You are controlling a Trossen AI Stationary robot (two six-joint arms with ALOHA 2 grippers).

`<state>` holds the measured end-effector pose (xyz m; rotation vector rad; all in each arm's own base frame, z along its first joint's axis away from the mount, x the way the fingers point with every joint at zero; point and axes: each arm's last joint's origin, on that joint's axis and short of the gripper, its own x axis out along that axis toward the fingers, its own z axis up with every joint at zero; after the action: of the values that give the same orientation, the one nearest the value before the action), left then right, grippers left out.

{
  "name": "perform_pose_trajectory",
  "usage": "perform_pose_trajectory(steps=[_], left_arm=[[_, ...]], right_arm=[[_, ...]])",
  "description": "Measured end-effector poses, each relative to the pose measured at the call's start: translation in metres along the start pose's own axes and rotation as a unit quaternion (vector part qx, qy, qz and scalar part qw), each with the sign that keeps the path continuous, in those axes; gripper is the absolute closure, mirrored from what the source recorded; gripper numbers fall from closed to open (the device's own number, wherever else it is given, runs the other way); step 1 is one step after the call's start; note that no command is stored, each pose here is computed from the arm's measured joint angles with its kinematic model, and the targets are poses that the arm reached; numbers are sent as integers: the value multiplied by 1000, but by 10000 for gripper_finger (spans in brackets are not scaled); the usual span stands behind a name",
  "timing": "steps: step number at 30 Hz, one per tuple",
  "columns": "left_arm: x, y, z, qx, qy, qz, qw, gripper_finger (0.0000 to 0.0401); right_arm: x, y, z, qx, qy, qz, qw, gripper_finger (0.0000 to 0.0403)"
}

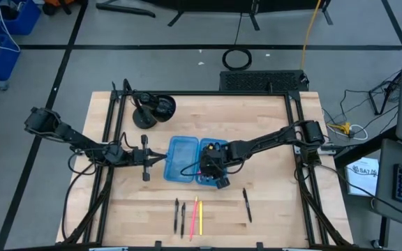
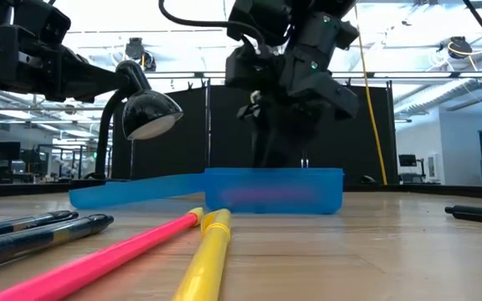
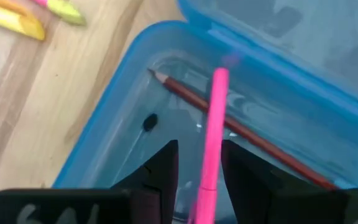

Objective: Pick & place school supplies into a supply box
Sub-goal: Put the pink pen into the blue box

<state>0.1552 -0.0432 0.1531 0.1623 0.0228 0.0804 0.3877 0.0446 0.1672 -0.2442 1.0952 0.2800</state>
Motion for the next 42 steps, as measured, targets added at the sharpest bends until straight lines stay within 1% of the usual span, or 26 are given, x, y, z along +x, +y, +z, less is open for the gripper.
perform_pose_trajectory(steps=[4,6,11,17,22,28,34,38,42], left_arm=[[0,0,0,0,0,0,1000,373],[0,0,0,0,0,0,1000,366],[0,0,0,0,0,-1,1000,362],[0,0,0,-1,0,-3,1000,361],[0,0,0,-2,0,-4,1000,361],[0,0,0,-2,0,-4,1000,361],[0,0,0,-4,0,-4,1000,361],[0,0,0,-4,0,-4,1000,361],[0,0,0,-4,0,-4,1000,361]], right_arm=[[0,-3,1,2,-10,-4,1000,291],[5,-6,1,4,-11,-6,1000,292],[21,-7,-6,7,15,1,1000,292],[26,-7,-8,1,22,2,1000,296],[26,-7,-8,-21,22,3,1000,317],[26,-7,-8,-21,21,3,1000,375],[26,-7,-8,-14,21,3,1000,377],[26,-7,-8,-9,24,4,1000,369],[22,-7,-8,-9,27,5,1000,376]])
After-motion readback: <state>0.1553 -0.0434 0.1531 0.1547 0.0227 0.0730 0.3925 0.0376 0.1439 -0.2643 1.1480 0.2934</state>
